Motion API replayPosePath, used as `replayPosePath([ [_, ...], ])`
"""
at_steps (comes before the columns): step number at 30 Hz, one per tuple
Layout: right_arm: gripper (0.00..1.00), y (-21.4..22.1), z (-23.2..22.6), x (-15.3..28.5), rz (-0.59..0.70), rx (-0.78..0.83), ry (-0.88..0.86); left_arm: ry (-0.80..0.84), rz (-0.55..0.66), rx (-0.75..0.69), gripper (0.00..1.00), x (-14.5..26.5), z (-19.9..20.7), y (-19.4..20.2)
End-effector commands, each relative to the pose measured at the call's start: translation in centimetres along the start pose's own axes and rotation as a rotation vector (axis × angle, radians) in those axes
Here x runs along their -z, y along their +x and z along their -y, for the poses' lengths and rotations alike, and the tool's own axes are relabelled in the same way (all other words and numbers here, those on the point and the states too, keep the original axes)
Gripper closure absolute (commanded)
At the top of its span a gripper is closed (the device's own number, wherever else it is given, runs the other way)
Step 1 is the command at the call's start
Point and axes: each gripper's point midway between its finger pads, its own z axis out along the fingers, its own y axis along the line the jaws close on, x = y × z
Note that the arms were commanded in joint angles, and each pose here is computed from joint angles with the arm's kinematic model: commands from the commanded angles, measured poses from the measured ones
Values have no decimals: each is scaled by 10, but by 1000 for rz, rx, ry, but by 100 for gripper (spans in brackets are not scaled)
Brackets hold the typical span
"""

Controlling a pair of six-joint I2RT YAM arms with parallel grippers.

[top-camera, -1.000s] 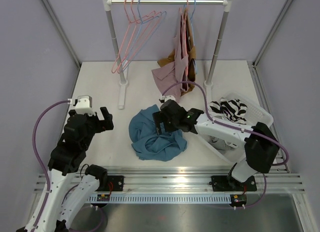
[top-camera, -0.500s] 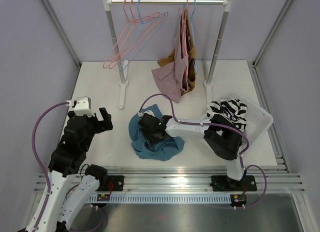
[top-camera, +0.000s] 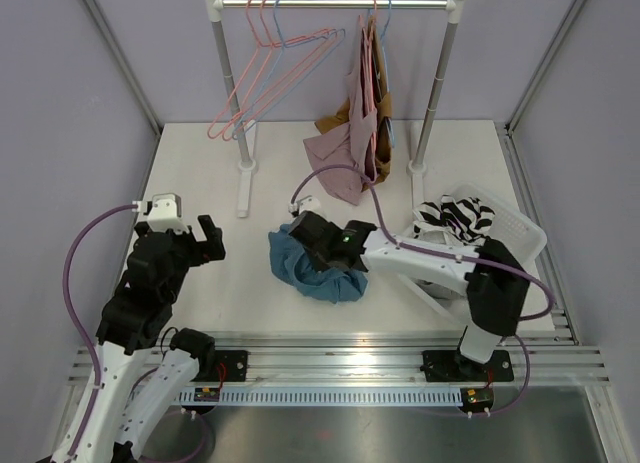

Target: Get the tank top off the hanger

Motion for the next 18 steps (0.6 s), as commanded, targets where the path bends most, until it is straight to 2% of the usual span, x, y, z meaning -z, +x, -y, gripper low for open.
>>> replayPosePath([
  [1, 100, -55, 30, 74, 205, -73, 79, -3, 73, 14, 1, 1, -1, -15],
  [9, 100, -88, 91, 193, 444, -204, 171, 2, 82, 21, 1, 2, 0, -17],
  [12, 100, -87, 124, 236, 500, -250, 261, -8, 84, 23, 1, 2, -2, -17],
  [18, 100, -60, 198, 302, 530, -384, 469, -45, 118, 39, 1, 7, -10, -21],
])
